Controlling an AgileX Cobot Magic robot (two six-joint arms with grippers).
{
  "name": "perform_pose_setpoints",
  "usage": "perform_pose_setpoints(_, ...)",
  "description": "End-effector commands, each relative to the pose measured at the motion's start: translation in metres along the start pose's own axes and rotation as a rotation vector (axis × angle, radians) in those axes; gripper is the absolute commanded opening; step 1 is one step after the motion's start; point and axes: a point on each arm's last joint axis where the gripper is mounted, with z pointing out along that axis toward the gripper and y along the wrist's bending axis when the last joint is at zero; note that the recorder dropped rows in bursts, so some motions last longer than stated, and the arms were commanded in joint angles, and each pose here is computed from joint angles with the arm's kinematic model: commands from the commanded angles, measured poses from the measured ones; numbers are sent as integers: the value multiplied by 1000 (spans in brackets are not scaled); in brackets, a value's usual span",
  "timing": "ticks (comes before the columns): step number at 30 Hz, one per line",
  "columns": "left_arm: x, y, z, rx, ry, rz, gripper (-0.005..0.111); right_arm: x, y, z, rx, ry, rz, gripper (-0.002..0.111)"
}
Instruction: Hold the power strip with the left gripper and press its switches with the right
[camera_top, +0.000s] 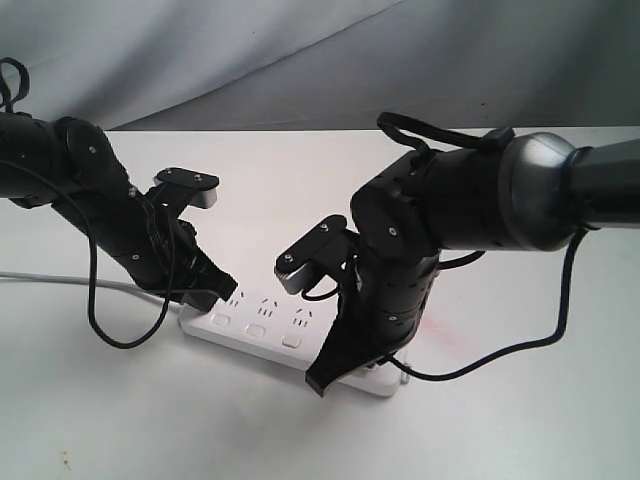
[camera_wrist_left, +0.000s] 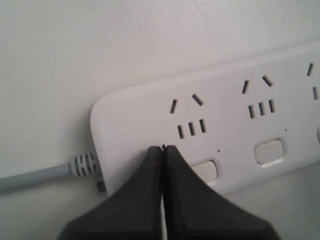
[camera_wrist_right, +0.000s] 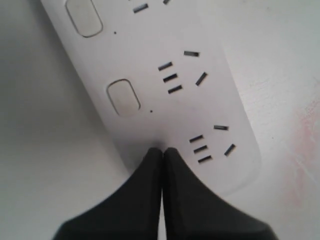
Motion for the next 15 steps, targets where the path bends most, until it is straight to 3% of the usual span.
perform_pose_setpoints(1,3,-1,6,10,31,-4,0,3,3,4,-5,-16,-11,0)
perform_pose_setpoints(15,3,-1,6,10,31,-4,0,7,6,23,-29,33,10,0)
